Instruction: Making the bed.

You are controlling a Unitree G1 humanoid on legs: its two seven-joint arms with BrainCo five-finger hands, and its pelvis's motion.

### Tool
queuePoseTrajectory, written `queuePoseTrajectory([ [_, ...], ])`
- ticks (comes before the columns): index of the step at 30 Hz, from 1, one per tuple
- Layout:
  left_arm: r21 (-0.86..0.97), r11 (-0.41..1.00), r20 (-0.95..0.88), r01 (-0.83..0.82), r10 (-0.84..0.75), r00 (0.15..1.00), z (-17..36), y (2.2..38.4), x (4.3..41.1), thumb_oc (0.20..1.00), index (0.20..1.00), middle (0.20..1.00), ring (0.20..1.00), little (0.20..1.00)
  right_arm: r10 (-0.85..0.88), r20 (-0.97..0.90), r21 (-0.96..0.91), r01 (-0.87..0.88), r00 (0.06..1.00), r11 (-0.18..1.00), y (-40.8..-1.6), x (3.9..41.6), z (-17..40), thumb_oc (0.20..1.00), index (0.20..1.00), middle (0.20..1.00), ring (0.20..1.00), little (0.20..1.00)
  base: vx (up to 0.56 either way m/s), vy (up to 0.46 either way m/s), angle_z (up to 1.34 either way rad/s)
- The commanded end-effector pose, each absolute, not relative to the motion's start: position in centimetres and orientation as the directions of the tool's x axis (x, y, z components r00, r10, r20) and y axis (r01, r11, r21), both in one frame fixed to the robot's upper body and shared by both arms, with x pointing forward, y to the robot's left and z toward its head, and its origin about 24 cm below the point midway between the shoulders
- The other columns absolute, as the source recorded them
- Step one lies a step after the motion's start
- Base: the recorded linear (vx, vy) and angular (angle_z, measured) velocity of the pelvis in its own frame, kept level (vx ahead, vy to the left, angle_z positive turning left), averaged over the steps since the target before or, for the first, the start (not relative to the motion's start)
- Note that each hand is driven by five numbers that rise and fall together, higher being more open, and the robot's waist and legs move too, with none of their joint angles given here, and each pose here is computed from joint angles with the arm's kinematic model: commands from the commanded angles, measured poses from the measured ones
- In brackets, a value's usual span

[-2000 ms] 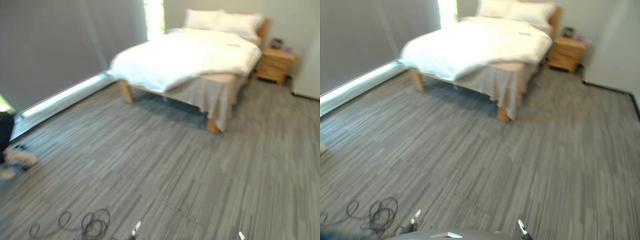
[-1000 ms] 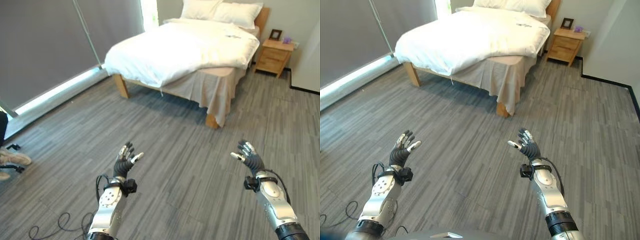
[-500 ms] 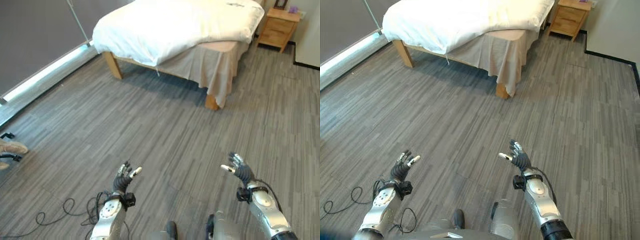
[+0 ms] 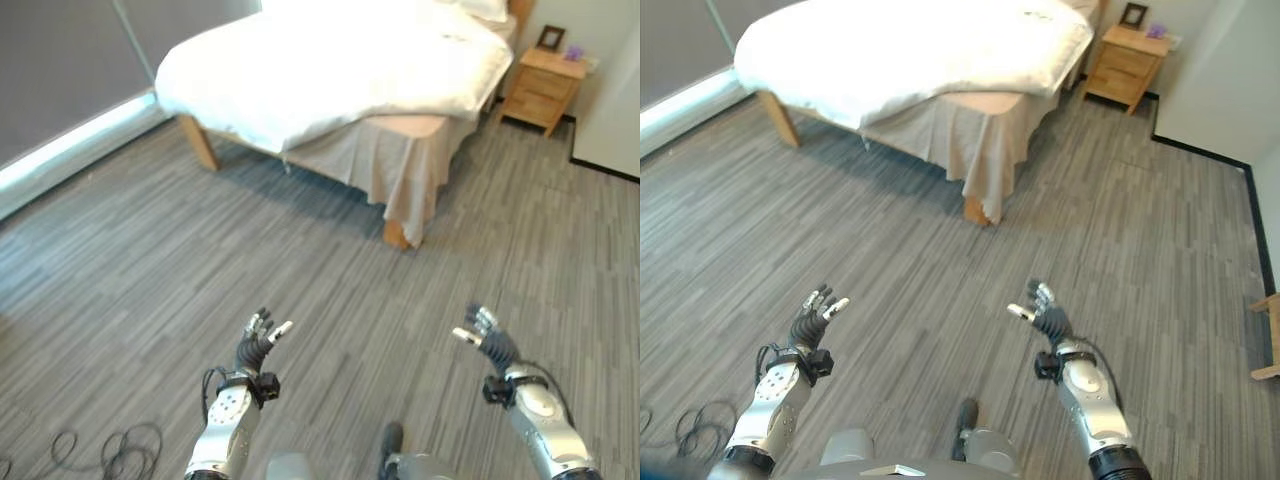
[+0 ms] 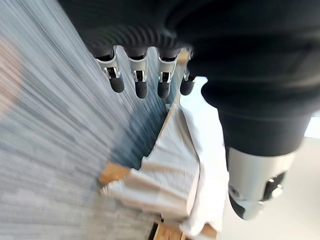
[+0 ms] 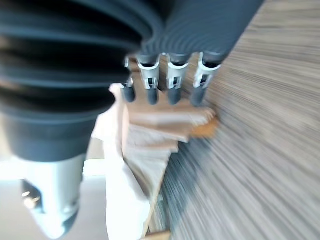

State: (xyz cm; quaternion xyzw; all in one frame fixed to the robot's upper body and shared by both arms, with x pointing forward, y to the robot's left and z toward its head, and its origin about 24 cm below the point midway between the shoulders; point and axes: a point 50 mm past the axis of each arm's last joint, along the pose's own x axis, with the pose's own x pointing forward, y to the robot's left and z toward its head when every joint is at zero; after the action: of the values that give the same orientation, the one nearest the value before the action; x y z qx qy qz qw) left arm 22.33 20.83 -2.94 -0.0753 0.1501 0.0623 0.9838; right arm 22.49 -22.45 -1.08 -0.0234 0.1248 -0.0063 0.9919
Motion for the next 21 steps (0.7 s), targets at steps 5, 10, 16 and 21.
queuePoseTrajectory([
  [5,-0.121,0.987,-0.157,-0.101,0.082,0.984,-0.2,21.6,22.6,1.000,1.000,1.000,1.000,1.000,0.032,-0.080,-0.063,-0.037,0.996,0.997,-21.9,25.2,2.5,1.000,1.000,1.000,1.000,1.000,0.62,0.023,-0.06],
  [10,-0.098,0.988,-0.149,-0.117,0.102,0.984,0.0,22.3,21.8,1.000,1.000,1.000,1.000,1.000,0.115,-0.098,-0.047,-0.120,0.988,0.992,-19.9,25.4,2.1,1.000,1.000,1.000,1.000,1.000,0.51,0.023,-0.14],
  [16,-0.032,0.998,-0.119,-0.052,0.048,0.992,0.9,22.1,22.4,1.000,1.000,1.000,1.000,1.000,0.164,-0.138,0.073,-0.155,0.977,0.985,-17.4,24.7,0.4,1.000,1.000,1.000,1.000,1.000,0.54,0.171,0.10],
  [21,-0.001,1.000,-0.138,-0.010,0.010,0.990,0.6,22.1,22.2,1.000,1.000,1.000,1.000,1.000,0.116,-0.138,0.060,-0.109,0.984,0.992,-18.7,24.0,0.6,1.000,1.000,1.000,1.000,1.000,0.58,-0.229,1.27],
])
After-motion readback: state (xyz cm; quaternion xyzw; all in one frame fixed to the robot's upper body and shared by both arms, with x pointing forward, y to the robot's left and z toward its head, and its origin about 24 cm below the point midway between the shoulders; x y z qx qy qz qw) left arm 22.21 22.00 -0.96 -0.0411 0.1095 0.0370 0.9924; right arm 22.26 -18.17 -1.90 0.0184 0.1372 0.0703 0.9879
